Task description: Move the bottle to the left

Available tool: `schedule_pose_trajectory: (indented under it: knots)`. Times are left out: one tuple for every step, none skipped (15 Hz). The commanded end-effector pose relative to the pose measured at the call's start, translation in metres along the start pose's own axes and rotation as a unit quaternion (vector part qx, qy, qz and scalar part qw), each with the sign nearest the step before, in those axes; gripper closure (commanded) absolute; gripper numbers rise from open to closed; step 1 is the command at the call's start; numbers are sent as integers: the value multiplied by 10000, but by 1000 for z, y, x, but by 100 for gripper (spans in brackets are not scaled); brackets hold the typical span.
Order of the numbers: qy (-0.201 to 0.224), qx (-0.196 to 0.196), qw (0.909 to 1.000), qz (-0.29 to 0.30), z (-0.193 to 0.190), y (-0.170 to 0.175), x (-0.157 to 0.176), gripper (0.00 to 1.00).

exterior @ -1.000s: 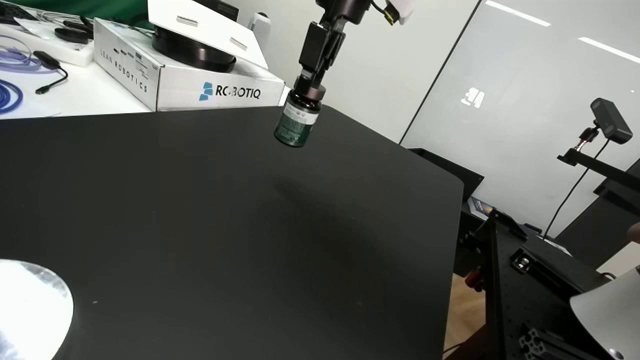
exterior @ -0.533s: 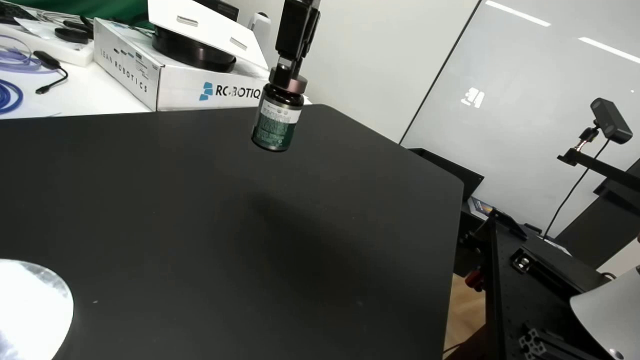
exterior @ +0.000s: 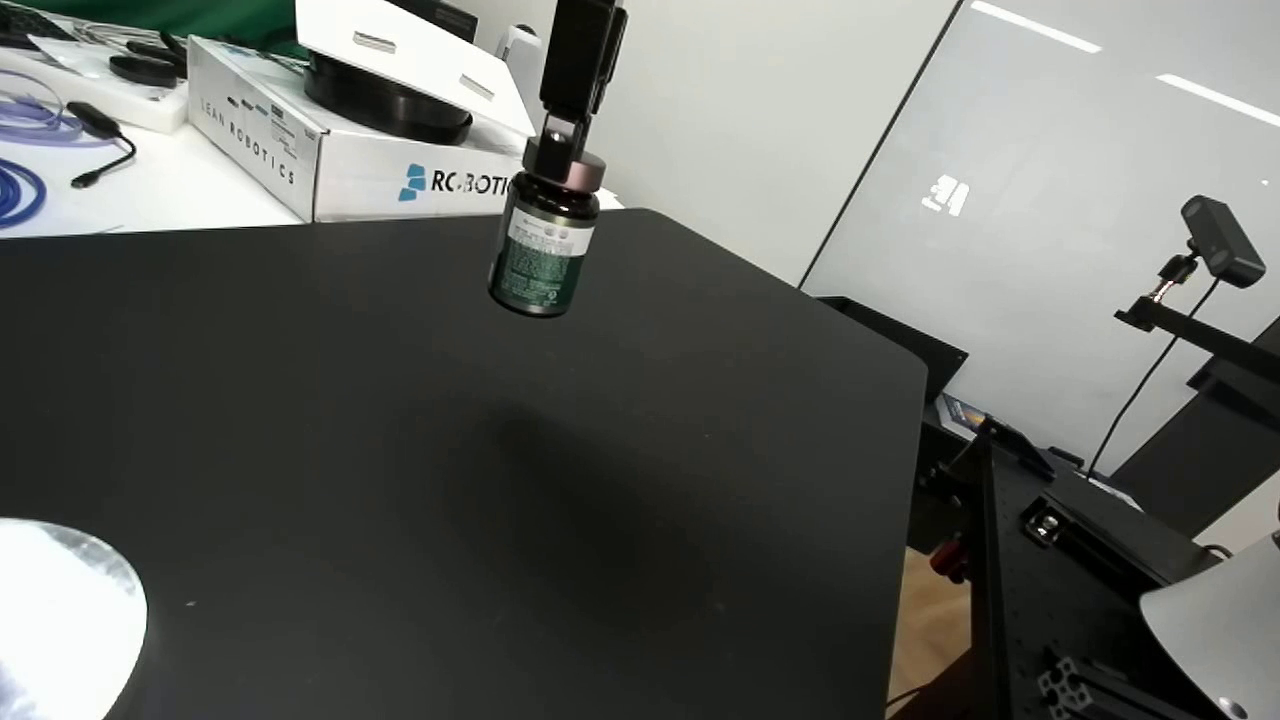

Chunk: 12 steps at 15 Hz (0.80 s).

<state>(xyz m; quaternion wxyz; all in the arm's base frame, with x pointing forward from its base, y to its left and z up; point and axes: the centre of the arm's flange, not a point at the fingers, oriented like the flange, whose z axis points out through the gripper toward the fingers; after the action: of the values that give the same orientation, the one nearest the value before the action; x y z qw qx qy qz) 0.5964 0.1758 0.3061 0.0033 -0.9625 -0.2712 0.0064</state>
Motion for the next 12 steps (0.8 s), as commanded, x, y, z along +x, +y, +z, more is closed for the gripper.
schedule_pose_trajectory:
  knots:
    - [-1, 0, 10000, 1, 0, 0, 0, 39]
    - [-1, 0, 10000, 1, 0, 0, 0, 39]
    - [-1, 0, 10000, 1, 0, 0, 0, 39]
    - [0, 0, 10000, 1, 0, 0, 0, 39]
    - [-1, 0, 10000, 1, 0, 0, 0, 39]
    - [0, 0, 10000, 1, 0, 0, 0, 39]
    - [0, 0, 10000, 1, 0, 0, 0, 64]
    - [15, -46, 10000, 26, 4, 4, 7, 64]
    - [2, -75, 10000, 34, 9, 8, 13, 64]
    - [3, -53, 10000, 52, 15, 14, 21, 64]
    - [10, -29, 10000, 50, 21, 19, 28, 64]
    - [3, 3, 10000, 43, 27, 24, 35, 64]
